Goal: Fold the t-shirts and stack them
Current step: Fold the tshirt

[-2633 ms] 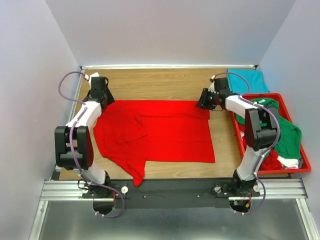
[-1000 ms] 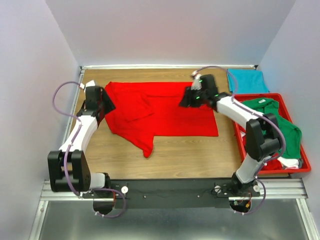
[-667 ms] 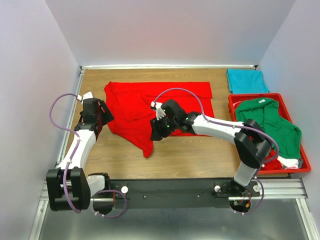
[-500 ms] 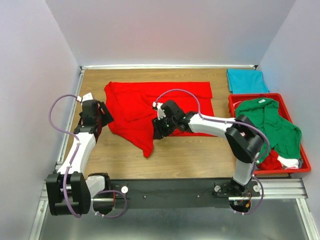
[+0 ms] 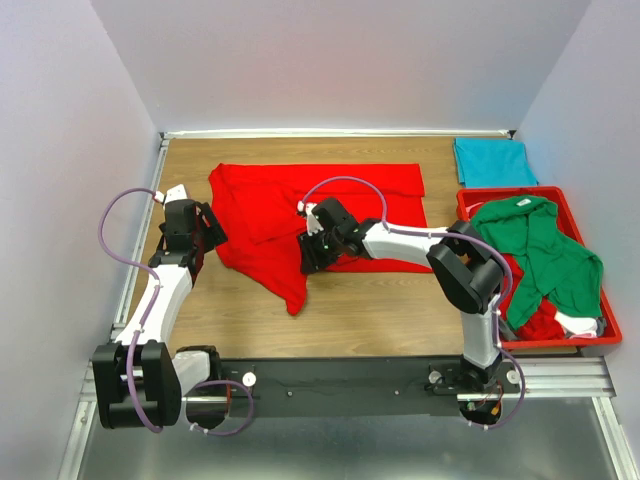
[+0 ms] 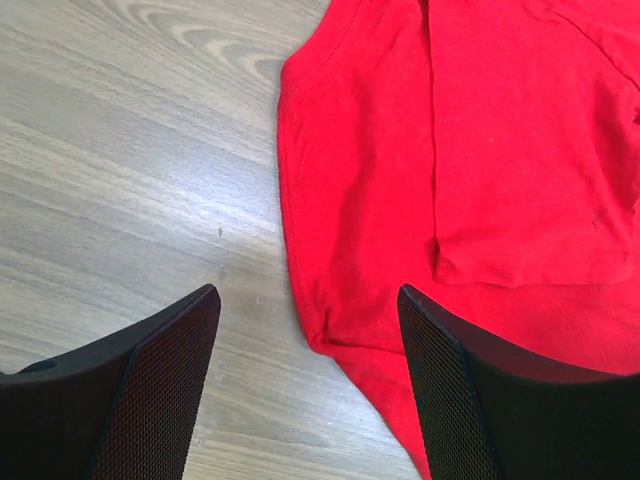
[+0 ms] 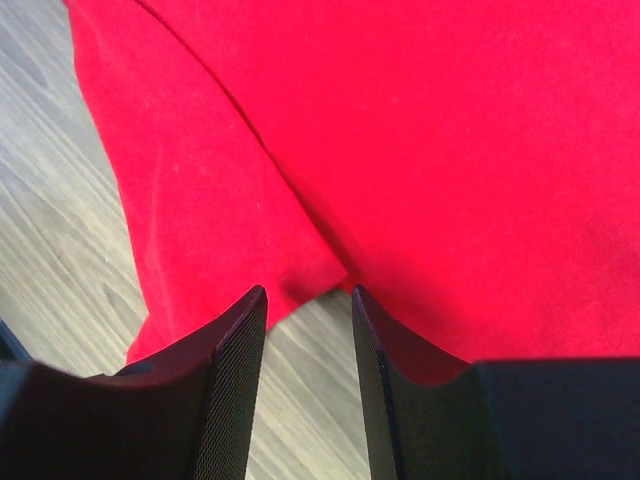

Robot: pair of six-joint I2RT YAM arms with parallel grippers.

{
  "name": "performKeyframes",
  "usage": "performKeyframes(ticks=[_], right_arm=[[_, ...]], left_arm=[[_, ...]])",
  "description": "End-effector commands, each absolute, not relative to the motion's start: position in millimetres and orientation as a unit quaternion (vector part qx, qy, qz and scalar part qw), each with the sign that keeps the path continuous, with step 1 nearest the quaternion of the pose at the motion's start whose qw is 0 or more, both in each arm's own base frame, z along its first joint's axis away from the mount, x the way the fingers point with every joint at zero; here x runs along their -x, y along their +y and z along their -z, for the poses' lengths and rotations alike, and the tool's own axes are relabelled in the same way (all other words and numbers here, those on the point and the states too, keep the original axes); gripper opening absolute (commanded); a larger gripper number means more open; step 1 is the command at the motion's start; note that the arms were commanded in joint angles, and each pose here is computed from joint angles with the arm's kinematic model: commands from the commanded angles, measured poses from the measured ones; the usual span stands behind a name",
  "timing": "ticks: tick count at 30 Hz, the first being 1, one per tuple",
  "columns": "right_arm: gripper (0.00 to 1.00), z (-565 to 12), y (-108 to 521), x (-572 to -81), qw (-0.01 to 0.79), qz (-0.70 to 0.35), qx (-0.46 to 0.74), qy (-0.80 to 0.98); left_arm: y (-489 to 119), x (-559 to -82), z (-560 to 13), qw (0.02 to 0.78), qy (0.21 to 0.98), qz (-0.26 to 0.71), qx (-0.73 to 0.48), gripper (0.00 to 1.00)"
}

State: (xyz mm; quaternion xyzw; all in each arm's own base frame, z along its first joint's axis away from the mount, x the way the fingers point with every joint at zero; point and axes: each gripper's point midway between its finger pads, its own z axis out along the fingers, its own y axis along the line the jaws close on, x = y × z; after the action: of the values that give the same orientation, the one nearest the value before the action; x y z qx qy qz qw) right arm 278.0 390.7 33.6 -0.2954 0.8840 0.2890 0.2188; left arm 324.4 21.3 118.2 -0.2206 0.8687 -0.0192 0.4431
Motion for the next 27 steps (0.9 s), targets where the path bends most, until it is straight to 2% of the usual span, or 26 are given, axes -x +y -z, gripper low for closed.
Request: performKeyframes(ticks=[1, 7, 14, 20, 27], right_arm=[[0.45, -30.8, 399.1, -286.0, 0.228, -0.288, 0.305, 0.879], [0.35, -28.9, 403.4, -282.8, 0.217, -0.299, 0.307, 0.877], [0.13, -54.7, 410.9, -280.9, 0.228, -0.325, 0.314, 0.862], [0.01, -65.4, 418.7, -277.0, 0.222, -0.348, 0.313, 0.855], [0.01, -99.5, 440.6, -244.2, 0.203, -0.404, 0.334, 0.827]], left_arm=[[20.5, -332.0, -126.7, 0.46, 0.862, 0.025, 0.211, 0.8], [21.6, -332.3, -126.1, 0.459, 0.862, 0.024, 0.212, 0.8], [20.4, -332.7, -124.4, 0.457, 0.864, 0.026, 0.21, 0.8], [19.8, -332.6, -124.5, 0.457, 0.864, 0.028, 0.209, 0.8], [23.7, -331.7, -123.8, 0.455, 0.862, 0.026, 0.22, 0.8]])
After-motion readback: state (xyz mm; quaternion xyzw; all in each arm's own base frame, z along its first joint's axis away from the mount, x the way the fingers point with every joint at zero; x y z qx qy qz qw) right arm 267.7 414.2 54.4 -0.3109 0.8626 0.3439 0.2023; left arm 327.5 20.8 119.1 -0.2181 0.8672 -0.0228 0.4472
